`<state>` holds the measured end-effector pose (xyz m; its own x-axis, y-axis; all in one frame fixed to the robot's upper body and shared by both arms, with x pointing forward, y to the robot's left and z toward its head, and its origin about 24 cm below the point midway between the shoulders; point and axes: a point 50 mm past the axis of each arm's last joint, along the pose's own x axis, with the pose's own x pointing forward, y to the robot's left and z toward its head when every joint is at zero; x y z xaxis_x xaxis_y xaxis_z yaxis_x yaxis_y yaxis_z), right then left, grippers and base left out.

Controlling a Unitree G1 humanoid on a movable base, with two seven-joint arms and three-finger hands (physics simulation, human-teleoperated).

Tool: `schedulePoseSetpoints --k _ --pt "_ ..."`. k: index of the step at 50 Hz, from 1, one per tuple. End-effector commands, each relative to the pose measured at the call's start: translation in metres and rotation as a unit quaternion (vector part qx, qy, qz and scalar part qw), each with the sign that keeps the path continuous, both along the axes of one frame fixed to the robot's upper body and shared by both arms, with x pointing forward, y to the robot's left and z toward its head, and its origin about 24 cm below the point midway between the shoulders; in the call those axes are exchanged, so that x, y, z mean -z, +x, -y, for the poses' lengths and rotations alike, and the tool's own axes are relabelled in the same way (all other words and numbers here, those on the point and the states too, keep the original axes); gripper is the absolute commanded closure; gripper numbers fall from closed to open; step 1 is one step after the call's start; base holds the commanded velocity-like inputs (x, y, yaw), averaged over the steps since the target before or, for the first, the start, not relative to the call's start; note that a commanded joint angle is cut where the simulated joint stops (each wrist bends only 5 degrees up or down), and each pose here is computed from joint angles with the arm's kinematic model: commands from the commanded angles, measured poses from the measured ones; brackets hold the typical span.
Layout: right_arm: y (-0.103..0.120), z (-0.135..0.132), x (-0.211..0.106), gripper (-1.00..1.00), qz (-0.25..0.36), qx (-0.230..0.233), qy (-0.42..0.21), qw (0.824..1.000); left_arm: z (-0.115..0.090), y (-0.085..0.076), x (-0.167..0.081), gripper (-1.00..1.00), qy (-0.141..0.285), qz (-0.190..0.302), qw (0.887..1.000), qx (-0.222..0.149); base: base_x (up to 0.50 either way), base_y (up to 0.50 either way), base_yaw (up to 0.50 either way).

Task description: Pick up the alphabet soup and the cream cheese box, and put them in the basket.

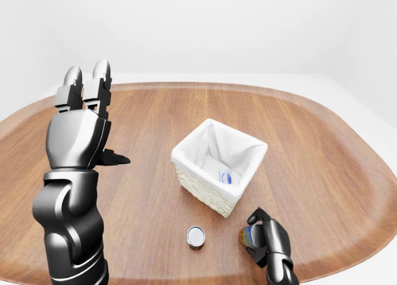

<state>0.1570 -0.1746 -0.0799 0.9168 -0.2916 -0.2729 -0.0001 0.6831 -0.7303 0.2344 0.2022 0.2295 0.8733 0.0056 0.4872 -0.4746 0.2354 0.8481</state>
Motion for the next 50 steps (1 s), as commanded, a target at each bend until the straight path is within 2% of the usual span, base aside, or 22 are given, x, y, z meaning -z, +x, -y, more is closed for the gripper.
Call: schedulePoseSetpoints --k 1,2,6,8,24,39,50 --pt "0.005 0.009 -0.016 1.0 0.039 0.04 0.026 0.998 0.0 0.0 0.0 -1.0 0.001 0.0 1.0 0.0 0.0 0.0 0.0" --pt "0.006 0.012 -0.02 1.0 0.058 0.051 0.012 0.997 0.0 0.0 0.0 -1.0 0.0 0.0 1.0 0.0 0.0 0.0 0.0" --pt "0.006 0.016 -0.023 1.0 0.06 0.056 0.018 0.996 0.0 0.0 0.001 -1.0 -0.002 0.0 1.0 0.0 0.0 0.0 0.0" --pt "0.007 0.021 -0.027 1.0 0.079 0.077 0.01 0.994 0.0 0.0 0.0 -1.0 0.0 0.0 1.0 0.0 0.0 0.0 0.0" --pt "0.016 0.042 -0.024 1.0 0.084 0.138 0.024 0.986 0.0 0.0 0.001 -1.0 -0.001 -0.001 1.0 0.0 0.0 0.0 0.0" --pt "0.028 0.053 -0.042 1.0 0.13 0.16 0.029 0.978 0.0 0.0 0.001 -1.0 0.001 -0.005 1.0 0.0 0.0 0.0 0.0" --pt "0.034 0.061 -0.065 1.0 0.186 0.179 0.036 0.965 0.0 0.001 0.002 -1.0 -0.001 -0.007 1.0 0.0 0.0 0.0 0.0"
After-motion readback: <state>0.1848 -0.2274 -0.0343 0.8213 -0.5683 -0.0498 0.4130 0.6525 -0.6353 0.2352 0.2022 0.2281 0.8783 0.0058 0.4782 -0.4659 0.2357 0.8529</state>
